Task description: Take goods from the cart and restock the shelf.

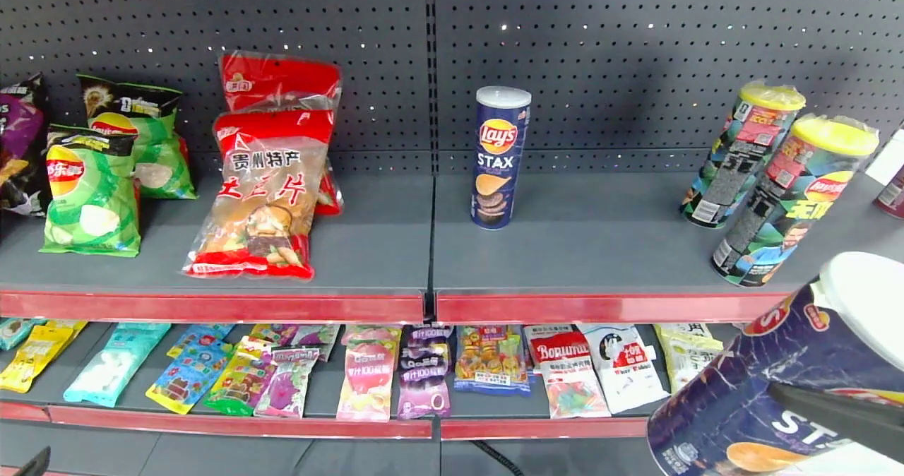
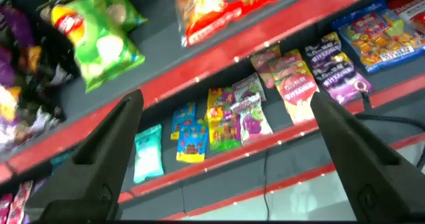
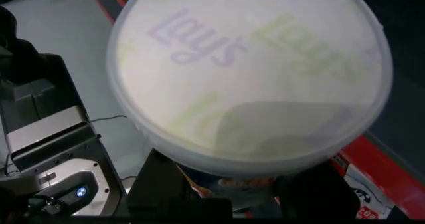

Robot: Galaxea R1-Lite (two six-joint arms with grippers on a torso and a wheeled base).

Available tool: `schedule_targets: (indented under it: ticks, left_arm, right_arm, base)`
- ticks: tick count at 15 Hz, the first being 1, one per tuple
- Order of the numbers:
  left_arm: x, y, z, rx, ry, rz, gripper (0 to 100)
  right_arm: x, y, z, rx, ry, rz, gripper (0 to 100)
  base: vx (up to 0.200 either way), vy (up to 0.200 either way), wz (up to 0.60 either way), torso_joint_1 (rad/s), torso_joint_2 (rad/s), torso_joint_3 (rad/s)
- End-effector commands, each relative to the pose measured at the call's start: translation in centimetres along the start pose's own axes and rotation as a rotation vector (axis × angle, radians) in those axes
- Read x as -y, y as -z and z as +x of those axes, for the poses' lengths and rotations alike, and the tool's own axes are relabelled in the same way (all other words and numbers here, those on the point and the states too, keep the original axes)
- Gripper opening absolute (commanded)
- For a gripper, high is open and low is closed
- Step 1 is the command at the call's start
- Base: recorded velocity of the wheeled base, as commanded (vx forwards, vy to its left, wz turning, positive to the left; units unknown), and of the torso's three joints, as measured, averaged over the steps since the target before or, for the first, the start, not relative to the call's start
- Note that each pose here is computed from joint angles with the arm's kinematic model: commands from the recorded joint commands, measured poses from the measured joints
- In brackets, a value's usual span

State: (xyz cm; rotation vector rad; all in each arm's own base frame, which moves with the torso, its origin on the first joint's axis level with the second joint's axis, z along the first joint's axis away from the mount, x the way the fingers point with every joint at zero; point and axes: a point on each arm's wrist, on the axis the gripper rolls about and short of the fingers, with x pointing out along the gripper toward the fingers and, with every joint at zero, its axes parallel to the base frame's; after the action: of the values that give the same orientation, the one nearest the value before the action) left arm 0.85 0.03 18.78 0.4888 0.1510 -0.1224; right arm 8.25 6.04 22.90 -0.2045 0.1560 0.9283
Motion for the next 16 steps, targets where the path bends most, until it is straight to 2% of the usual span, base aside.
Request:
schedule_targets:
  ticks: [1, 4, 7, 9, 10, 11, 13, 14, 15, 16]
  left_arm:
    - [0.0, 0.0, 0.0, 0.001, -0.001, 0.000, 100]
    - [0.0, 0.0, 0.0, 0.000, 0.003, 0.002, 100]
    - [-0.1, -0.3, 0.2, -0.002, 0.007, 0.005, 100]
    - [-0.2, -0.5, 0.4, 0.002, 0.026, 0.034, 100]
    - [-0.2, -0.7, 0.5, 0.017, 0.062, 0.042, 100]
    - [-0.1, -1.1, 0.7, 0.048, 0.133, 0.043, 100]
    - [-0.4, -2.4, 1.9, 0.074, 0.253, 0.042, 100]
    - [-0.8, -4.2, 3.5, 0.090, 0.367, 0.033, 100]
    - [-1.1, -6.0, 5.3, 0.089, 0.444, 0.016, 100]
    - [-1.2, -7.3, 6.7, 0.084, 0.481, -0.017, 100]
  right_arm:
    - [0.0, 0.0, 0.0, -0.003, -0.002, 0.001, 0]
    - [0.0, 0.0, 0.0, 0.000, -0.001, 0.000, 0]
    - [0.0, 0.0, 0.0, 0.000, -0.001, 0.000, 0]
    - [-0.2, -0.1, -0.2, 0.012, -0.011, -0.005, 0]
    - [-0.4, -0.1, -0.3, 0.017, -0.025, -0.010, 0]
    - [-0.5, -0.1, -0.4, 0.020, -0.031, -0.013, 0]
    - [-0.7, 0.3, -0.6, 0.017, -0.036, -0.015, 0]
    - [-0.9, 0.4, -1.0, 0.029, -0.038, -0.019, 0]
    - [-1.0, 0.3, -1.2, 0.042, -0.039, -0.022, 0]
    - [-1.0, 0.1, -1.3, 0.049, -0.037, -0.025, 0]
  base:
    - [0.200, 0.000, 0.00, 0.002, 0.00, 0.002]
    - [0.200, 0.000, 0.00, 0.002, 0.00, 0.004]
    - [0.000, 0.000, 0.00, 0.000, 0.00, 0.000]
    - [0.000, 0.000, 0.00, 0.000, 0.00, 0.000]
    - [0.000, 0.000, 0.00, 0.000, 0.00, 0.000]
    - [0.000, 0.000, 0.00, 0.000, 0.00, 0.000]
    - [0.000, 0.000, 0.00, 0.000, 0.00, 0.000]
    - [0.000, 0.000, 0.00, 0.000, 0.00, 0.000]
    - [0.000, 0.000, 0.00, 0.000, 0.00, 0.000]
    - [0.000, 0.000, 0.00, 0.000, 0.00, 0.000]
